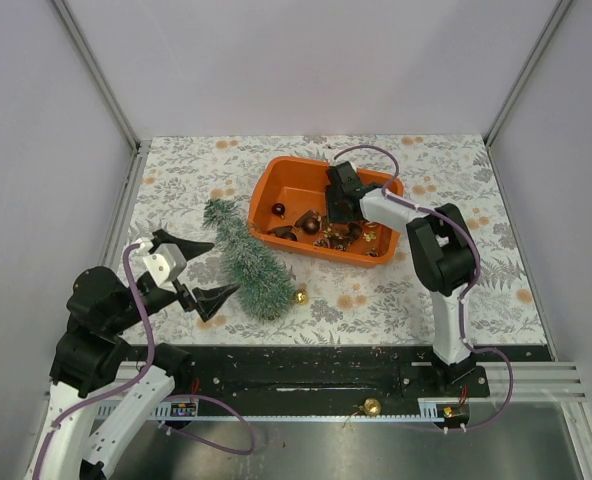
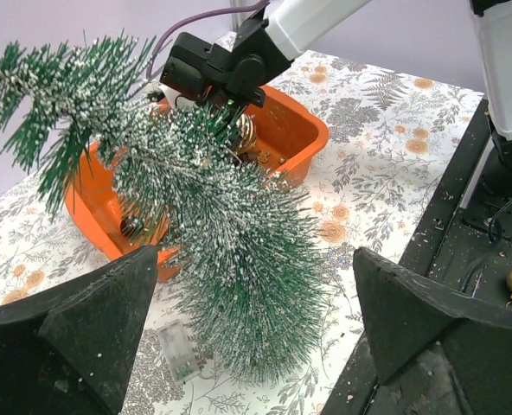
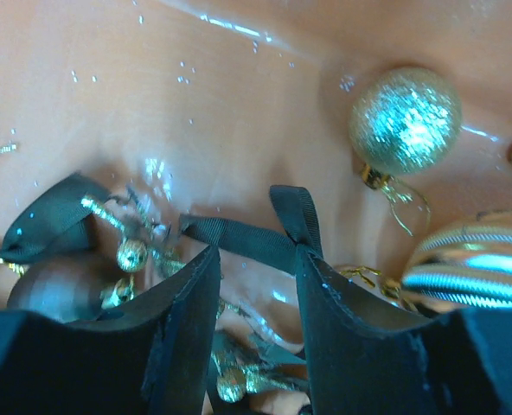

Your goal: Decorate the small christmas tree

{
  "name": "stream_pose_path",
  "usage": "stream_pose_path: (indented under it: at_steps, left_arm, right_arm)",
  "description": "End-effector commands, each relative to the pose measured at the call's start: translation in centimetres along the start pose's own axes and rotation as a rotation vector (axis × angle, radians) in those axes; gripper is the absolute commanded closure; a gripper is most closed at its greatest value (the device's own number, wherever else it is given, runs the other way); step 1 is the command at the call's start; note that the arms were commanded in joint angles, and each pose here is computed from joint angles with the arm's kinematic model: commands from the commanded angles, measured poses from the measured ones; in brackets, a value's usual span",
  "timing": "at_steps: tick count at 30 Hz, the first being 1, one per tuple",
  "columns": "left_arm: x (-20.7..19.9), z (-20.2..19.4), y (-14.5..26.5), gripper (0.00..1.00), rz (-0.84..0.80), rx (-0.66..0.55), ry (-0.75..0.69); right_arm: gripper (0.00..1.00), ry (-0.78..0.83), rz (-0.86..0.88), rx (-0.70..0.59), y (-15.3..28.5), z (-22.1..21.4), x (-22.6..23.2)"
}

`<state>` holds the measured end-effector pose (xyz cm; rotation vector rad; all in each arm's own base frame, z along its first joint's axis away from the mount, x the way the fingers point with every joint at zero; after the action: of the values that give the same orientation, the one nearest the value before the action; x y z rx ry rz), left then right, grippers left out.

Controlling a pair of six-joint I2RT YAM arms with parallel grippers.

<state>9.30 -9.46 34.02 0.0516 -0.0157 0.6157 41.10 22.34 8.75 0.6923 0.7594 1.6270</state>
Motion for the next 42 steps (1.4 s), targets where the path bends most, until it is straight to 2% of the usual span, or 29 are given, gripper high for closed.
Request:
stream_pose_path:
  at_steps: [1,7,15,19,23,26,32,36,42]
  left_arm:
    - [0.0,2.1,0.2,0.01,-0.007,-0.065,-0.062]
    - [0.3,2.8,0.2,0.01,0.004,-0.074,-0.102]
    - [0.6,3.8,0.4,0.01,0.035,-0.094,-0.135]
    - [0.7,4.6,0.6,0.01,0.057,-0.109,-0.142]
    - [0.8,5.1,0.8,0.01,0.076,-0.119,-0.154]
    - [0.8,5.7,1.0,0.01,0.078,-0.129,-0.173]
    - [0.7,6.6,1.3,0.01,0.079,-0.155,-0.206]
    - [0.4,6.6,1.5,0.01,0.069,-0.166,-0.213]
    - [0.0,6.5,1.8,0.01,0.050,-0.176,-0.216]
  right_arm:
    - [0.50,0.011,-0.011,-0.136,4.4,3.2,-0.5]
    - [0.45,0.035,-0.036,-0.117,3.9,2.5,-0.7]
    - [0.47,0.045,-0.040,-0.026,0.1,0.7,-0.3]
    - [0.55,0.042,-0.033,-0.021,-0.5,0.8,-0.1]
    - [0.77,0.025,0.004,-0.069,0.9,2.4,0.5]
    - [0.86,0.009,0.059,-0.166,4.4,5.3,1.1]
    - [0.97,0.004,0.183,-0.439,15.6,11.1,2.3]
    - [1.00,-0.003,0.232,-0.540,20.8,12.1,2.1]
    - [1.00,0.036,0.421,-0.680,28.5,11.9,3.4]
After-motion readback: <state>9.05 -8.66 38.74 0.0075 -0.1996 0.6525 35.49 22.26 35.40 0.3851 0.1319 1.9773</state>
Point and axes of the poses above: each gripper's point midway between its finger pads, its own y axis back along the fingers, its own x axis along the line the jaws close on, z = x × y, the point moved 7 cm from there along y, back along the fingers, and after that the axes turned 3 degrees about y, right-handed, at the moved point
